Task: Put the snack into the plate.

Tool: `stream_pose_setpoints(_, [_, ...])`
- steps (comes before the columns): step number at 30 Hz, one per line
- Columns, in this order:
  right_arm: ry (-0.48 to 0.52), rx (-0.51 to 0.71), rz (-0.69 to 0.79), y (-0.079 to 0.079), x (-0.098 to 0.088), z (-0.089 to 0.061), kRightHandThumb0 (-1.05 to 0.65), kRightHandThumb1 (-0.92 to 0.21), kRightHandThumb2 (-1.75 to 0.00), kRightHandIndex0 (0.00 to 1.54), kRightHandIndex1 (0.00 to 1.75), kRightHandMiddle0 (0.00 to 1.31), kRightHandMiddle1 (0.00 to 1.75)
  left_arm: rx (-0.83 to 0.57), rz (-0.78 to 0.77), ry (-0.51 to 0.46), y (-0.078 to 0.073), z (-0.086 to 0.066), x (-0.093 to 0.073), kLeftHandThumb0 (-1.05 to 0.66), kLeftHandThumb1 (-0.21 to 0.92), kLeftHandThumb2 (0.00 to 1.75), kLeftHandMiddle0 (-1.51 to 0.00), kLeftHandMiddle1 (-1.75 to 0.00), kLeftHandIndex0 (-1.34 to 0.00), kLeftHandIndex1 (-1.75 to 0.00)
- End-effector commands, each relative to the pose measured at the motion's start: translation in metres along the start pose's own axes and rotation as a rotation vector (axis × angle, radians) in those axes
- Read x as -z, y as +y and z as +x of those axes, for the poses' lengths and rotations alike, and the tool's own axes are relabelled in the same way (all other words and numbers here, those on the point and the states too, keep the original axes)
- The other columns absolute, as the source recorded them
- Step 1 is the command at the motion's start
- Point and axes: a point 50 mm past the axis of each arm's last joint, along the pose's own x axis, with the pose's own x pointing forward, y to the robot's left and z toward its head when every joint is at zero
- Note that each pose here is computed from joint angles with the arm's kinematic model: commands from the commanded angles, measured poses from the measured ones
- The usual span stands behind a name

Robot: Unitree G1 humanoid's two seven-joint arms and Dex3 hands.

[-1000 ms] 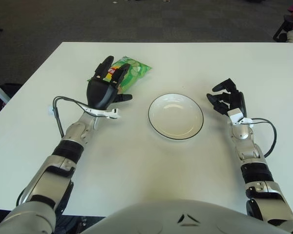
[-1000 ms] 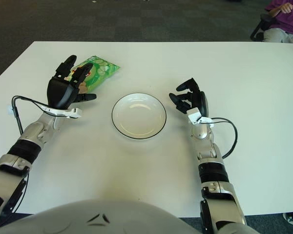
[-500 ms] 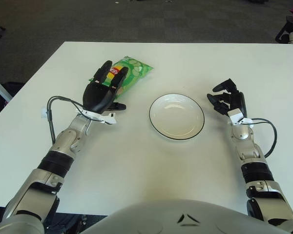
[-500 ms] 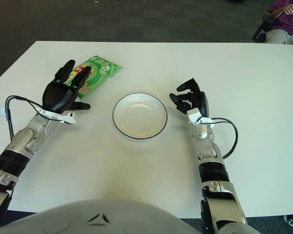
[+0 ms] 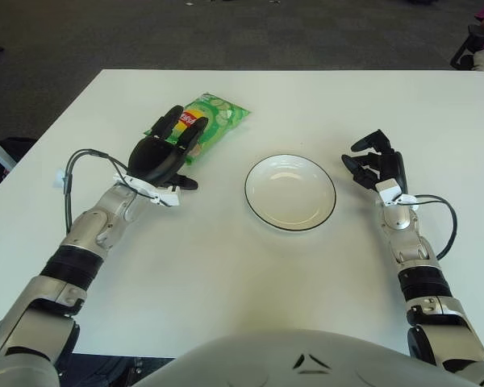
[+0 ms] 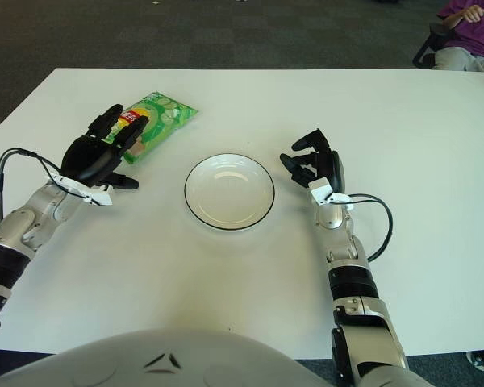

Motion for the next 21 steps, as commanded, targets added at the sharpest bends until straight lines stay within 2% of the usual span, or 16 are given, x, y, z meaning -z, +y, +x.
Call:
stream_pose_setpoints(1, [-0.020,0.006,-0.013,-0.003,-0.002,0.003,-0.35,-0.92,-0.39,0.96,0.48,0.33,1.59,-0.004,0.006,0.000,0.009,0.004,0.007,-0.77,0.81,0.00,0.00,0.00,-0.04,0.00])
stream_pose_setpoints(5, [-0.019,0.006,-0.013,-0.003,-0.002,0.004,-0.35,-0.92,-0.39,0.96,0.48,0.33,1.59,-0.022,0.028,0.007,0.010,0.007,0.009,-0.78,0.82,0.01,0.00,0.00,-0.03,0.00])
stream_pose_setpoints(15, [-0.020,0.006,-0.012,-0.003,0.000,0.004,-0.35,-0.92,-0.39,0.96,0.47,0.33,1.59,-0.121,0.243,0.037,-0.003,0.017,0.024,-0.80,0.83,0.01,0.00,0.00,-0.03,0.00])
stream_pose_setpoints(21, [-0.022,0.006,-0.010,-0.003,0.000,0.004,-0.35,-0.92,-0.39,0.96,0.47,0.33,1.59,-0.156,0.334,0.071,-0.005,0.022,0.031,-0.80,0.84,0.01,0.00,0.00,-0.02,0.00])
